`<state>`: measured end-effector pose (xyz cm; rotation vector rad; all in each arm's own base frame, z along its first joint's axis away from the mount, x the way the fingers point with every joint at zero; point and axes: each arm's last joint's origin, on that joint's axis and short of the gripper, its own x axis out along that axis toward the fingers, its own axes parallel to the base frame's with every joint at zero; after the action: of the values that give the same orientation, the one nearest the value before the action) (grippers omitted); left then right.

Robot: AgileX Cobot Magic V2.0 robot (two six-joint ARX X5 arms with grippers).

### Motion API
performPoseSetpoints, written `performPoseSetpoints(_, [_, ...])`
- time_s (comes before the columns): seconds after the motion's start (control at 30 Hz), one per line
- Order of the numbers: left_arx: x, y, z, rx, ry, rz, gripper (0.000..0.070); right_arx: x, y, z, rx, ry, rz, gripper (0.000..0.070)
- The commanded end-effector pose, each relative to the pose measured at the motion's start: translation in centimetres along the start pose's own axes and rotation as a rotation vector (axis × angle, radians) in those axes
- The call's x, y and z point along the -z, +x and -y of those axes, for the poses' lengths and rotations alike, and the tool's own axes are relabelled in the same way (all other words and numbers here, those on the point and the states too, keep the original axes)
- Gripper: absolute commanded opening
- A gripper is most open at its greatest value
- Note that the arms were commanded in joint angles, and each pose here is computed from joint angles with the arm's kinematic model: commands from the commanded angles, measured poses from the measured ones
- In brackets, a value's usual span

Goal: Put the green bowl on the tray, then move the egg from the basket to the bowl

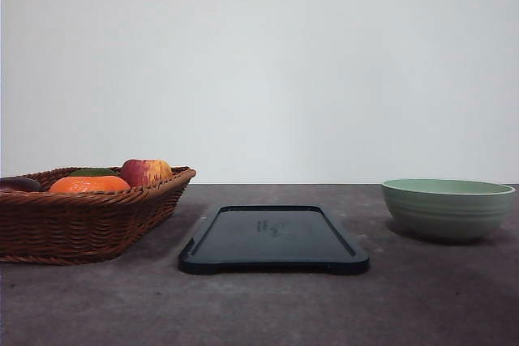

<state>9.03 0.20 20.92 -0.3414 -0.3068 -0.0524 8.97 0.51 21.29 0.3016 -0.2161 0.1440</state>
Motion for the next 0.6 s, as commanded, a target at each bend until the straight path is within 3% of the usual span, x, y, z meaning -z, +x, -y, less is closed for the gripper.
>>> performPoseSetpoints(0.0, [-1.1,0.2,0.3,-0.007,0.039,0.01,0.0009,-0.8,0.2,-0.2,0.005,-0.047,-0.008,0.0001])
performPoseSetpoints(0.2, [-2.3,1.4,0.8,-0.053,0.03,-0.131,0.0009,-2.4,1.5,-0.6,0.031,-0.056,-0.132,0.0001])
performPoseSetpoints(0.57, [-4.0,5.2,1.6,-0.043,-0.005,-0.428,0.0009,-3.3,5.5,-1.0,-0.02,-0.05,-0.419,0.0001])
